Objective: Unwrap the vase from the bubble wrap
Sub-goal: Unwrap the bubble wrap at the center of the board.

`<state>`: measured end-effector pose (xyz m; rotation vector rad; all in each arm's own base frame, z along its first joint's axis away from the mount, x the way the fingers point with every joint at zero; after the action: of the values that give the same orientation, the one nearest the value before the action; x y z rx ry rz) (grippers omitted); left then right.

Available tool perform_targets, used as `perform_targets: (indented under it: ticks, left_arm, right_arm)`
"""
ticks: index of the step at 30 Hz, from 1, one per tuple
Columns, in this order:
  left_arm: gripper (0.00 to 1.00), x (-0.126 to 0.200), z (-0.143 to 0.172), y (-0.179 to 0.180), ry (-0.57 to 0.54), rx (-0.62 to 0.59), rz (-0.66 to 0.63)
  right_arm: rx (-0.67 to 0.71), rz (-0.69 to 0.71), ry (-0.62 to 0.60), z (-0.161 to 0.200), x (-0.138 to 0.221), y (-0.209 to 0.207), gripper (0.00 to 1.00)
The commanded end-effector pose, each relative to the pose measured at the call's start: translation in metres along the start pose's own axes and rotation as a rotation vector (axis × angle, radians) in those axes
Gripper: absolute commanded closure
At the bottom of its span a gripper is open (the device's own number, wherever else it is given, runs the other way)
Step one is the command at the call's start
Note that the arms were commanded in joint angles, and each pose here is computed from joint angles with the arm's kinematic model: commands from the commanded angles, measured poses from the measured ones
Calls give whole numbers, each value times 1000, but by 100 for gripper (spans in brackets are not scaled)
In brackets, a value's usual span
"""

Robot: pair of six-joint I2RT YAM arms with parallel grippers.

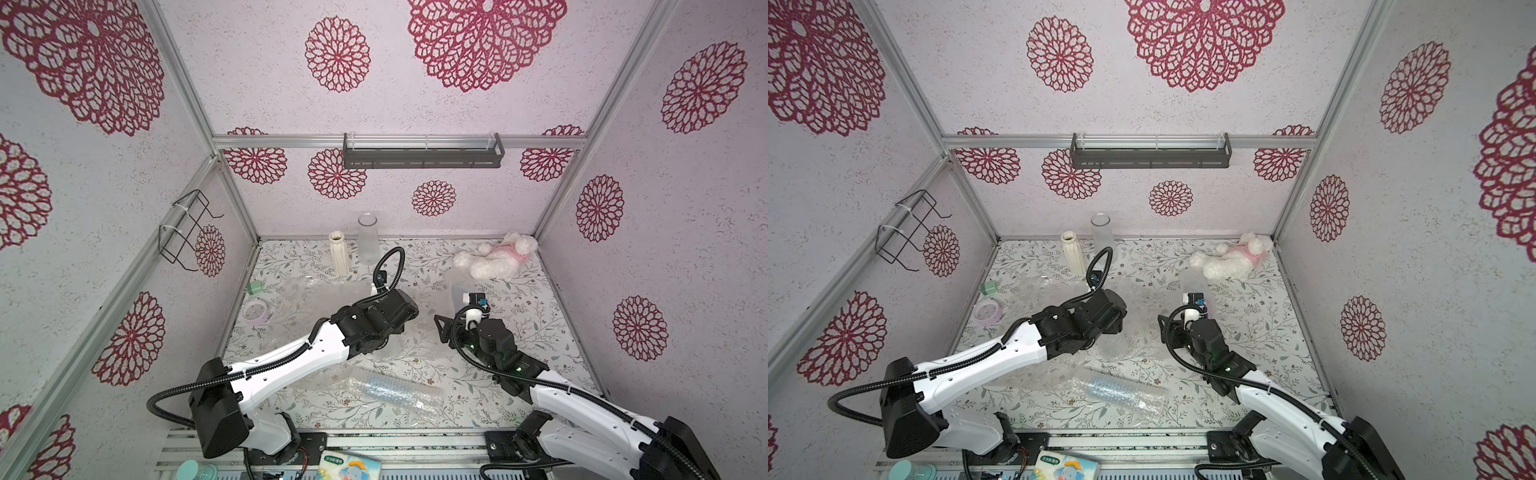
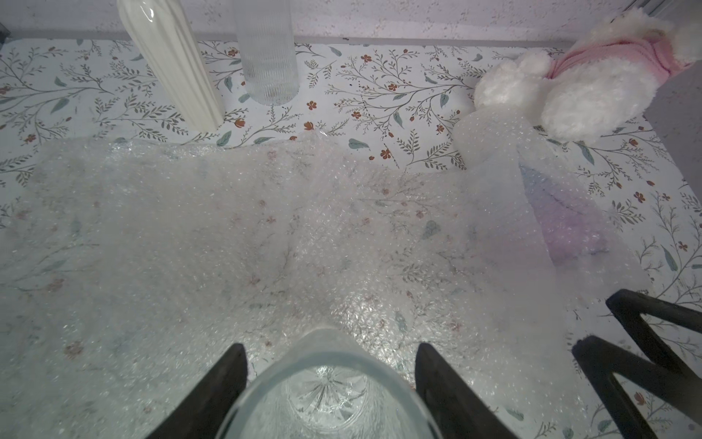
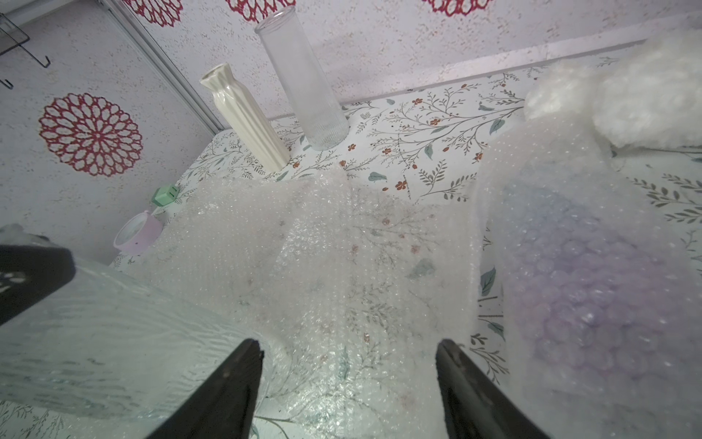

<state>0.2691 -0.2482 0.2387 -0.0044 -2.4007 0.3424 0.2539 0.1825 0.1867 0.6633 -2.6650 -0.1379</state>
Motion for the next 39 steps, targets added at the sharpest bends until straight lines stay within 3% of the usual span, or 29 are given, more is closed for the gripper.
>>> perform_targets:
  ticks: [1, 10, 39]
  left_arm:
    - [49, 16, -41, -18, -141, 45, 46]
    - [48, 0, -69, -28, -177, 27, 67]
    - [46, -119, -156, -55, -267, 8, 91]
  right_arm:
    - [7, 13, -44, -7, 4, -3, 25]
    - [9, 20, -45, 6, 3, -8, 23]
    - [47, 8, -51, 17, 0, -9, 23]
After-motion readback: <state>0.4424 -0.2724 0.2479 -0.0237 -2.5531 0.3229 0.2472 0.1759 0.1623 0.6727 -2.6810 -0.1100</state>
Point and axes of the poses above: each gripper's point midway between its finger pads, its own x axis back along the fingers, its own y axis along the line the jaws close on, z = x × y, the point moved 3 cm from there along x, back along the fingers, and after that the axes turned 13 degrees about x, right-handed, at the moved point
